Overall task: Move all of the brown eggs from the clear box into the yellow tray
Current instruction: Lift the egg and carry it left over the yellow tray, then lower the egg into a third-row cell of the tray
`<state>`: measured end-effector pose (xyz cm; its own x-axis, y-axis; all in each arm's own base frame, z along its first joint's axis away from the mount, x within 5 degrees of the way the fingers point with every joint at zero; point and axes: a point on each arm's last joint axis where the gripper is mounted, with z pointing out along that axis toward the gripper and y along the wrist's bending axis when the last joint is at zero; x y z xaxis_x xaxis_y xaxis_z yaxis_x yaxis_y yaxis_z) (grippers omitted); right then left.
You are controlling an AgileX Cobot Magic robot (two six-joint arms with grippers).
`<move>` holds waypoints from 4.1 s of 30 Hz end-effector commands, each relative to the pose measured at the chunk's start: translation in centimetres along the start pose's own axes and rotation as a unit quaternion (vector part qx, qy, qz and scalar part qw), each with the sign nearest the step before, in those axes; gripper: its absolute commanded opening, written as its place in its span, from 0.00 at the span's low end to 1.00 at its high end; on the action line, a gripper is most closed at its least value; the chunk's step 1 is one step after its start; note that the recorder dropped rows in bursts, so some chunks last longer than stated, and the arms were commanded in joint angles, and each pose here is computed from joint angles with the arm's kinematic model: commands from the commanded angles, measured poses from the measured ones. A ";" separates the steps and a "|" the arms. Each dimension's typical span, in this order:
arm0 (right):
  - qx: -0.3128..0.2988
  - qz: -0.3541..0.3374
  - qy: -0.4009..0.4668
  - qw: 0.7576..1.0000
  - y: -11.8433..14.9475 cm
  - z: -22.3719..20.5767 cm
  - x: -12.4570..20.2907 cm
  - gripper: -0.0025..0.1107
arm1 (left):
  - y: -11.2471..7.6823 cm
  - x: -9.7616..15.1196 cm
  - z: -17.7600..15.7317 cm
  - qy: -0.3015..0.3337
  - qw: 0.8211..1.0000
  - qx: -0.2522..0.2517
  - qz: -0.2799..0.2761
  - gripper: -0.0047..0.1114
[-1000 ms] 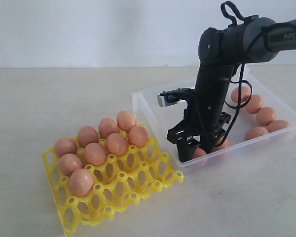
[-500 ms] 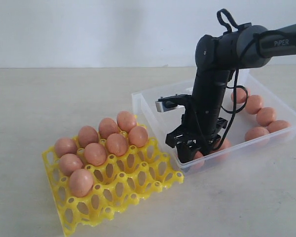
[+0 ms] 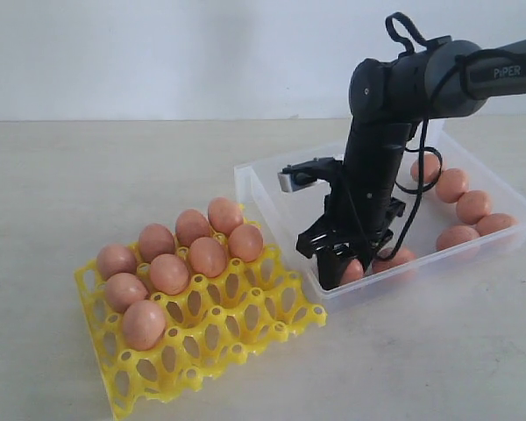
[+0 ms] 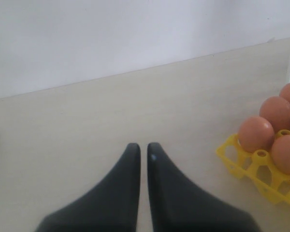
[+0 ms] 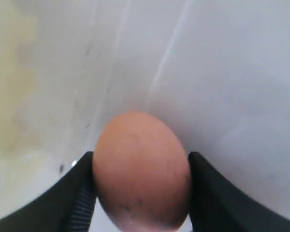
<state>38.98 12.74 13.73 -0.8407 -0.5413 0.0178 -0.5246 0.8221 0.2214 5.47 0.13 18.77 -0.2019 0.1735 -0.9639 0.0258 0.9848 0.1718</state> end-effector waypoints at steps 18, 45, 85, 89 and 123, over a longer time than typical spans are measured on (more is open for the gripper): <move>0.087 0.105 -0.667 0.732 8.5 -9.5 6.2 0.02 | -0.1 0.1 0.0 -0.001 1.000 0.004 -0.002 0.08; -0.432 -0.131 -0.498 0.740 16.0 -2.3 1.8 0.02 | -0.1 0.1 0.0 -0.001 1.000 0.004 -0.002 0.08; -0.130 -0.208 -0.410 0.879 12.6 2.2 1.3 0.02 | -0.1 0.1 0.0 -0.001 1.000 0.004 -0.002 0.08; -0.129 -0.222 -0.404 0.878 12.7 2.3 1.5 0.02 | -0.1 0.1 0.0 -0.001 1.000 0.004 -0.002 0.08; -0.152 -0.227 -0.369 0.889 12.7 4.1 1.8 0.11 | -0.1 0.1 0.0 -0.001 1.000 0.004 -0.002 0.08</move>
<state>30.31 22.86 12.40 -0.4788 -0.4494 -0.7542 -0.8602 0.4118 0.3007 5.47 0.13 18.77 -0.2019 0.1735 -0.9639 0.0258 0.9848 0.1718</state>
